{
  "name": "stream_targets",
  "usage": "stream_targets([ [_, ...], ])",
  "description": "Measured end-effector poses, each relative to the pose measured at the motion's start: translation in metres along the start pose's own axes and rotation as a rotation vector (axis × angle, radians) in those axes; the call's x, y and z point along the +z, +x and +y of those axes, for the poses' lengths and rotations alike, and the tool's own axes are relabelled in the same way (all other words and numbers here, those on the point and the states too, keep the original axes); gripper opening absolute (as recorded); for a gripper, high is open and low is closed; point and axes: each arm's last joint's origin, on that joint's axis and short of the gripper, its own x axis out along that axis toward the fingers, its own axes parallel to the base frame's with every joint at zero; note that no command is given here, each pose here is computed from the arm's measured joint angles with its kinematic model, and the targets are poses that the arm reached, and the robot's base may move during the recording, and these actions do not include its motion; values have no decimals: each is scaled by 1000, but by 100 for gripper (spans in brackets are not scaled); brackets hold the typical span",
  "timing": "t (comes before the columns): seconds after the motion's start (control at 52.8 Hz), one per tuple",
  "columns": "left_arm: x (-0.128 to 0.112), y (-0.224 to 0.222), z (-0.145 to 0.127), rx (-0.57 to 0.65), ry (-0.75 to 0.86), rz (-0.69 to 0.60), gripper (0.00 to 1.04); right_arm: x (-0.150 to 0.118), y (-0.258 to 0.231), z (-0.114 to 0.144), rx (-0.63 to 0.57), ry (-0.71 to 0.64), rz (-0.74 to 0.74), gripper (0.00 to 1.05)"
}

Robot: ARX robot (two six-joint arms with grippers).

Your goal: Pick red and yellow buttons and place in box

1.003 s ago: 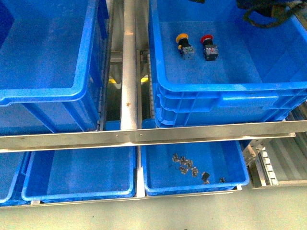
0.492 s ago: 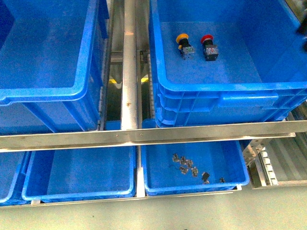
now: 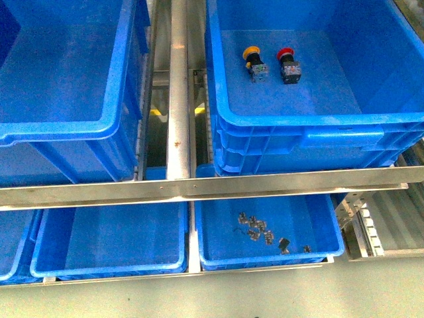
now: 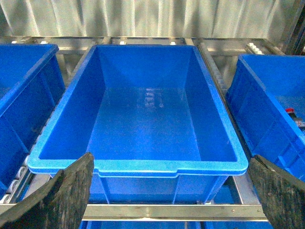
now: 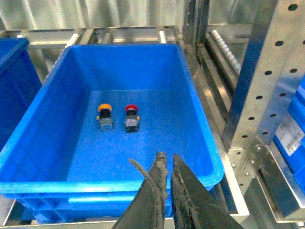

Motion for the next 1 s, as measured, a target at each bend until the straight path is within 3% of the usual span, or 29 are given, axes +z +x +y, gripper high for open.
stream_targets([
  [0.322,0,0,0,0,0,0,97,9,-22,-18,-4,2,-28,4],
  [1.003,0,0,0,0,0,0,97,17,-55,-18,-1,1,-57,4],
])
